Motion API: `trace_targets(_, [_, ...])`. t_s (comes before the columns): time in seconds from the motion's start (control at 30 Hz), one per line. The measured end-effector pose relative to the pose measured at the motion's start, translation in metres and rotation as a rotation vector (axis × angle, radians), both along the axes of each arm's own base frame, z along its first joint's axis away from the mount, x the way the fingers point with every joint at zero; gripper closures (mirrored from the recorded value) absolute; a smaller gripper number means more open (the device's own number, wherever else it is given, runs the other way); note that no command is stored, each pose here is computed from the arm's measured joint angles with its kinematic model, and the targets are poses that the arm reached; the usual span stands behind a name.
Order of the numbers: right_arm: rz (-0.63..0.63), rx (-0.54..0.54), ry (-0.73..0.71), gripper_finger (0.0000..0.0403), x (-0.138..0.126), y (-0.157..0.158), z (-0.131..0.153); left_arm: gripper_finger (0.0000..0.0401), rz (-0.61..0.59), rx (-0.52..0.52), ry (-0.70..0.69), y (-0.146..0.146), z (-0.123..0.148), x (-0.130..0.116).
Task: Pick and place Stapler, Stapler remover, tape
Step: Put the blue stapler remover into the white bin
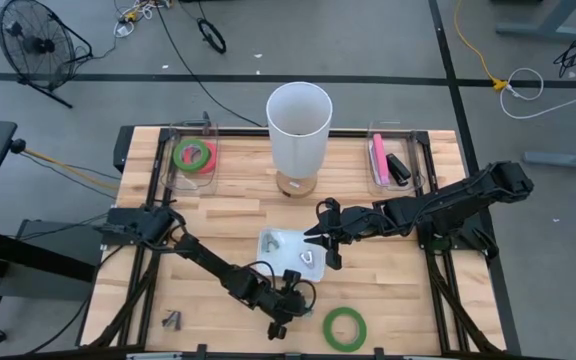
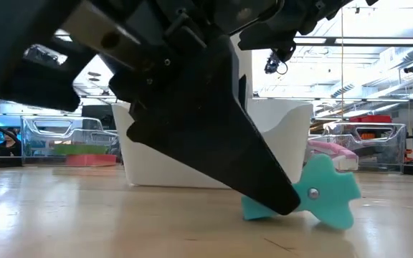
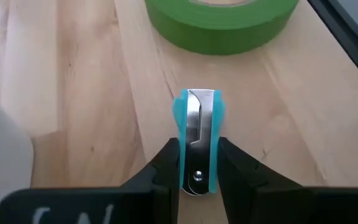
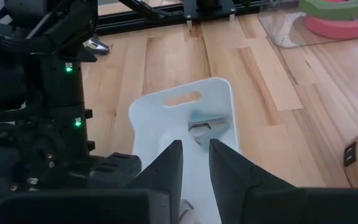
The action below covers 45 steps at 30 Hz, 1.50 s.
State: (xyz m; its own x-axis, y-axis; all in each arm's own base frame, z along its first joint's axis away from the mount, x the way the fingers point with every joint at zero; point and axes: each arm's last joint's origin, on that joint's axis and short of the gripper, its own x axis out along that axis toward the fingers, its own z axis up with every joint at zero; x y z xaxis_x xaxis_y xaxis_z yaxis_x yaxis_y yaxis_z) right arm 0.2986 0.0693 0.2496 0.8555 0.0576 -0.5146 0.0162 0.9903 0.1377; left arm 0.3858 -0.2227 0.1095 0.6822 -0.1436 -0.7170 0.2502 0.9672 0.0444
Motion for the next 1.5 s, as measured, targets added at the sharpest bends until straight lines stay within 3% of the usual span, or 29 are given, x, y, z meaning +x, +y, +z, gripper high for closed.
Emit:
trace_targets(0.6, [0.000, -0.002, 0.007, 0.0321, 0.000, 0.000, -0.001, 0.0323, 0.056, 0.072, -0.071, -0.007, 0.024, -0.010])
trace_targets(0.93, [0.000, -0.003, 0.014, 0.0321, -0.001, 0.000, -0.001, 0.0323, 0.166, 0.215, -0.165, -0.003, 0.093, -0.040])
trace_targets(1.07, [0.000, -0.003, 0.011, 0.0321, -0.001, 0.000, -0.001, 0.0323, 0.289, 0.377, -0.180, 0.016, 0.114, -0.051])
trace_targets(1.17, [0.000, -0.002, 0.007, 0.0321, 0.000, 0.000, -0.001, 0.0323, 0.366, 0.469, -0.133, 0.038, 0.115, -0.049])
trace_targets(1.37, [0.000, -0.002, 0.009, 0.0321, 0.000, 0.000, -0.001, 0.0318, 0.473, 0.432, -0.044, 0.076, 0.108, -0.034])
trace_targets(1.5, [0.001, -0.005, 0.014, 0.0321, -0.001, 0.000, -0.001, 0.0257, 0.479, 0.370, -0.009, 0.089, 0.107, -0.028])
